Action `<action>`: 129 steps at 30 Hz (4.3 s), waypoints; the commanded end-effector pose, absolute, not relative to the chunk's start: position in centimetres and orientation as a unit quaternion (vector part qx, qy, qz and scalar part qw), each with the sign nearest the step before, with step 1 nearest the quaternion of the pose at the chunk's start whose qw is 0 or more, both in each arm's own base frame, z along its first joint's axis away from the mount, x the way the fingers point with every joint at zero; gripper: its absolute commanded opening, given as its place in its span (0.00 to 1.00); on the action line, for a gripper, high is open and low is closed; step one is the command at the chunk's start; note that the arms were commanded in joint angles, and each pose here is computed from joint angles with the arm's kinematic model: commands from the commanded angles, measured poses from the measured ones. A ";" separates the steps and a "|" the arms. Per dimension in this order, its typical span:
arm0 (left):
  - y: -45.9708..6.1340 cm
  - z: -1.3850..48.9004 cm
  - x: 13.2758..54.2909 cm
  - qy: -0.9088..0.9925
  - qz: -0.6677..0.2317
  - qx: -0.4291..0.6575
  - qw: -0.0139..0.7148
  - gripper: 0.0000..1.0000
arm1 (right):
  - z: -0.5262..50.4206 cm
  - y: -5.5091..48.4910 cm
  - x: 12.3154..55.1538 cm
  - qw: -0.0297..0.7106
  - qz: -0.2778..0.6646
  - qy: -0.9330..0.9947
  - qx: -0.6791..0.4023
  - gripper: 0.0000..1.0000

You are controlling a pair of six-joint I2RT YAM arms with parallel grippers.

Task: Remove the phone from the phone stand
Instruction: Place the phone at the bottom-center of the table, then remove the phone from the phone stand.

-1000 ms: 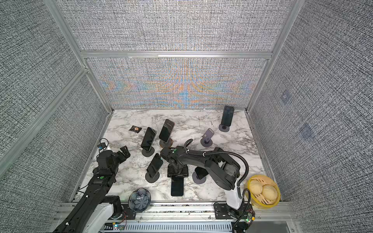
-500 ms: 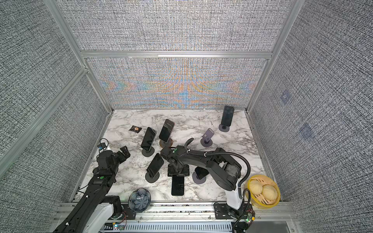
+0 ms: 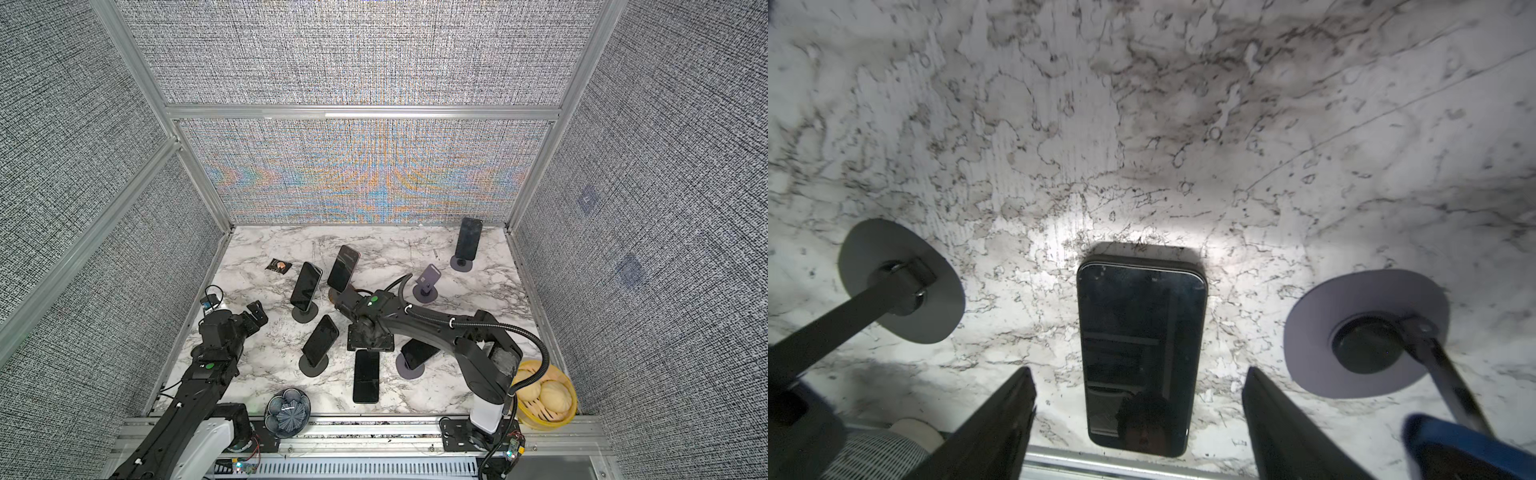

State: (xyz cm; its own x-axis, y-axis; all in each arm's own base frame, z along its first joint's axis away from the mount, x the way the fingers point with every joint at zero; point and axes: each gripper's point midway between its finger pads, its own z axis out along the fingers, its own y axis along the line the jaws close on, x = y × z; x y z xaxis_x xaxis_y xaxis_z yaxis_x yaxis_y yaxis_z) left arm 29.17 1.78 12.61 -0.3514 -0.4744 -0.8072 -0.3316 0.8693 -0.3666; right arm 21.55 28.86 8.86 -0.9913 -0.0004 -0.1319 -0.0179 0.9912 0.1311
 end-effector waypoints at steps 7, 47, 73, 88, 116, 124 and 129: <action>1.8 13.0 29.2 0.818 -0.067 -0.238 0.518 0.99 | 13.9 23.9 24.3 0.141 0.038 0.989 0.020 0.80; -2.8 23.5 30.2 0.803 -0.121 -0.151 0.564 0.99 | 21.6 6.4 24.4 0.145 0.084 0.951 0.260 0.99; -18.9 27.3 33.5 0.815 -0.211 0.163 0.514 0.99 | 18.5 8.4 18.9 0.008 0.176 0.878 0.446 0.99; -26.8 25.7 30.6 0.789 -0.229 0.343 0.455 0.99 | 17.1 10.4 19.9 -0.024 0.200 0.867 0.456 0.99; -28.2 21.9 30.0 0.811 -0.222 0.375 0.392 0.99 | 13.1 12.0 20.8 -0.091 0.186 0.862 0.463 0.95; -28.1 21.7 29.8 0.814 -0.219 0.373 0.388 0.99 | 12.4 12.3 20.7 -0.100 0.182 0.863 0.461 0.93; -28.1 21.3 29.8 0.818 -0.217 0.373 0.381 0.99 | 12.1 12.6 21.0 -0.106 0.187 0.862 0.460 0.91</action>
State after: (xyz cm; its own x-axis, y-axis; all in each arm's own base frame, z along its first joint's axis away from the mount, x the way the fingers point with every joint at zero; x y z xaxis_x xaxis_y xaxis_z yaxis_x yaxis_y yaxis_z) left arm 29.97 -28.08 21.48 -0.4144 0.4428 -0.7951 0.7784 0.6252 -0.0575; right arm 20.93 12.29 12.05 -0.5578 0.7572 0.3399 0.8299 0.5127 0.2198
